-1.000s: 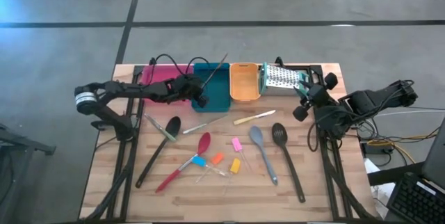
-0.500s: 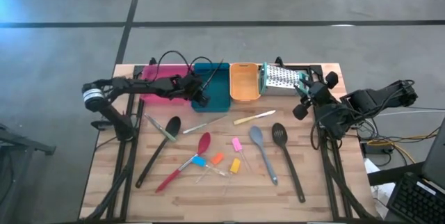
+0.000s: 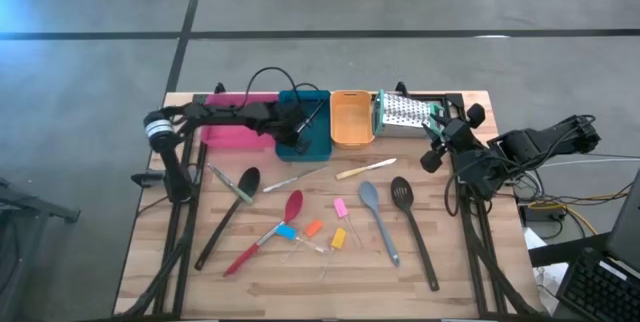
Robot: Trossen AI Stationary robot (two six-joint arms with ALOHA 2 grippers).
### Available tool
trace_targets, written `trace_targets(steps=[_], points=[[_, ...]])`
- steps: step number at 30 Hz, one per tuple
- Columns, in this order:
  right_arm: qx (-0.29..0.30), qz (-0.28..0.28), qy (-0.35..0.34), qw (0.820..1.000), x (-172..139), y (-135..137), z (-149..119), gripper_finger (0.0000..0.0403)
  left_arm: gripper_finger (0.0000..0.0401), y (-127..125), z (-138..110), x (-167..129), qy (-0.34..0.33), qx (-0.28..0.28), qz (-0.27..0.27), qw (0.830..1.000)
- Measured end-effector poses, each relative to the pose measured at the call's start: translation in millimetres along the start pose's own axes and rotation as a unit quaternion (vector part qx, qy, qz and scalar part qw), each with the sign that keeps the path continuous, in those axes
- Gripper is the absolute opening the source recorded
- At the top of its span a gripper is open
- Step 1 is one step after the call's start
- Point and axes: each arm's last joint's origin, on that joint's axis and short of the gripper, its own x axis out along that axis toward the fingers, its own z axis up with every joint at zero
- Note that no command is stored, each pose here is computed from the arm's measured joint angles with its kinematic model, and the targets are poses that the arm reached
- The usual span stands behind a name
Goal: Pick & Place Kitchen Items
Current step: Put the gold knife into the blue bin, then put the blue spatula into the yellow bin
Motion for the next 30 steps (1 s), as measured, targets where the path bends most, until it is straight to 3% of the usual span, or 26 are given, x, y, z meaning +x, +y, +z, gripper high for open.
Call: trace_targets(steps=[4, 11, 22, 30], points=[[-0.003, 0.000, 0.000, 1.000, 0, 0, 0, 0.0127, 0.0022, 0, -1, 5, 0.036, -0.001, 0.020, 0.999], [-0.004, 0.002, 0.001, 1.000, 0, 0, 0, 0.0127, 0.0023, 0, 0, 9, 0.034, 0.002, 0.020, 0.999], [-0.004, 0.002, 0.001, 1.000, 0, 0, 0, 0.0128, 0.0147, -3, 7, 3, 0.027, 0.053, 0.012, 0.998], [-0.005, 0.002, 0.002, 1.000, 0, 0, 0, 0.0123, 0.0170, -7, 15, -34, 0.034, 0.063, 0.014, 0.997]])
